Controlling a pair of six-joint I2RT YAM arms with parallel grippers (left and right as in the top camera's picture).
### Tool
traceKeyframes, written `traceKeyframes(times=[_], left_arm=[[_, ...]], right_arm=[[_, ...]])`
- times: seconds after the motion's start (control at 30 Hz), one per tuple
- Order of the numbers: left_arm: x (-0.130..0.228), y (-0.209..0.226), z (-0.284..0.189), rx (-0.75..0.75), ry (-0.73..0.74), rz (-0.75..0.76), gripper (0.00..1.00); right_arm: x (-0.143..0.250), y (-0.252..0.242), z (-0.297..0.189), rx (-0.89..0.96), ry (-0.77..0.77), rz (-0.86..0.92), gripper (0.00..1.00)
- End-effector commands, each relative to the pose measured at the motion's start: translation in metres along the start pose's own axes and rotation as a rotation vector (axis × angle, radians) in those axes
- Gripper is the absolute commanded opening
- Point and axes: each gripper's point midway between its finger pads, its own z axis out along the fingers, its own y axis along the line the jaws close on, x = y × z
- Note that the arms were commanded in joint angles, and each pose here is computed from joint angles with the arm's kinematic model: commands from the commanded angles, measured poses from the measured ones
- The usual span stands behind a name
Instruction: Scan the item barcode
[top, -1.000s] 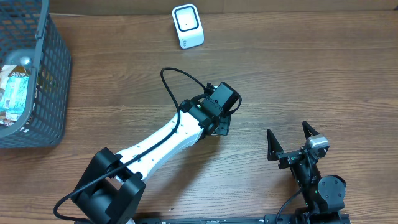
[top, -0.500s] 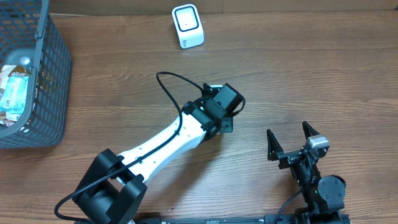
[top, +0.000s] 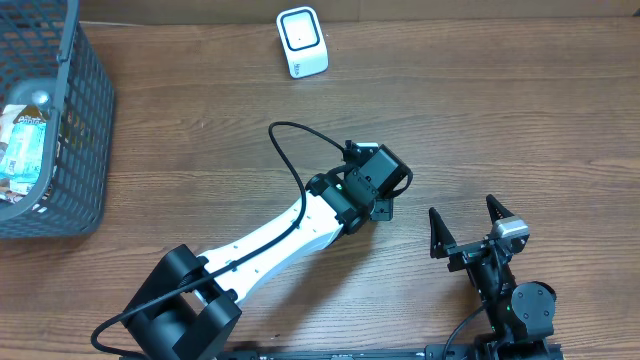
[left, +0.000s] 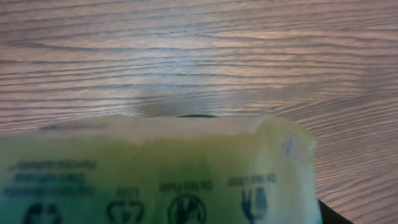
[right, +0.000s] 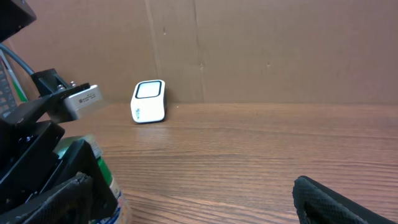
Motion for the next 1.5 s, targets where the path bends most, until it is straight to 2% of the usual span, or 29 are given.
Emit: traceKeyframes(times=[0.0,0.13,0.23,0.6,0.67,0.9,1.47], left_arm=[[-0.003,-0.005,0.003,0.014,-0.014,-0.009,0.35],[-0.006,-0.008,0.003,0.026,-0.028,-0.01,0.32],[-0.007,-0.007,0.003,0.01,-0.041,-0.006,0.26],[0.008,-0.001,0.033,-0.037,0.001,0.012,0.29],[0.007,-0.002,0.033,-0.033,-0.004,0.022,0.31],[-0.002,-0.002,0.033,-0.048,-0.048,0.069,0.31],[0.003,-0.008,0.034,-0.039,-0.05,0.082,0.3]], right_arm=[[0.002,-0.001,0.0,0.007,-0.004,-0.002,1.0],[0.002,-0.001,0.0,0.007,-0.004,-0.002,1.0],[0.002,-0.001,0.0,0.007,-0.004,-0.002,1.0],[0.002,-0.001,0.0,0.007,-0.004,-0.002,1.0],[0.002,-0.001,0.0,0.007,-0.004,-0.002,1.0],[0.002,-0.001,0.0,0.007,-0.004,-0.002,1.0],[0.002,-0.001,0.0,0.007,-0.004,-0.002,1.0]])
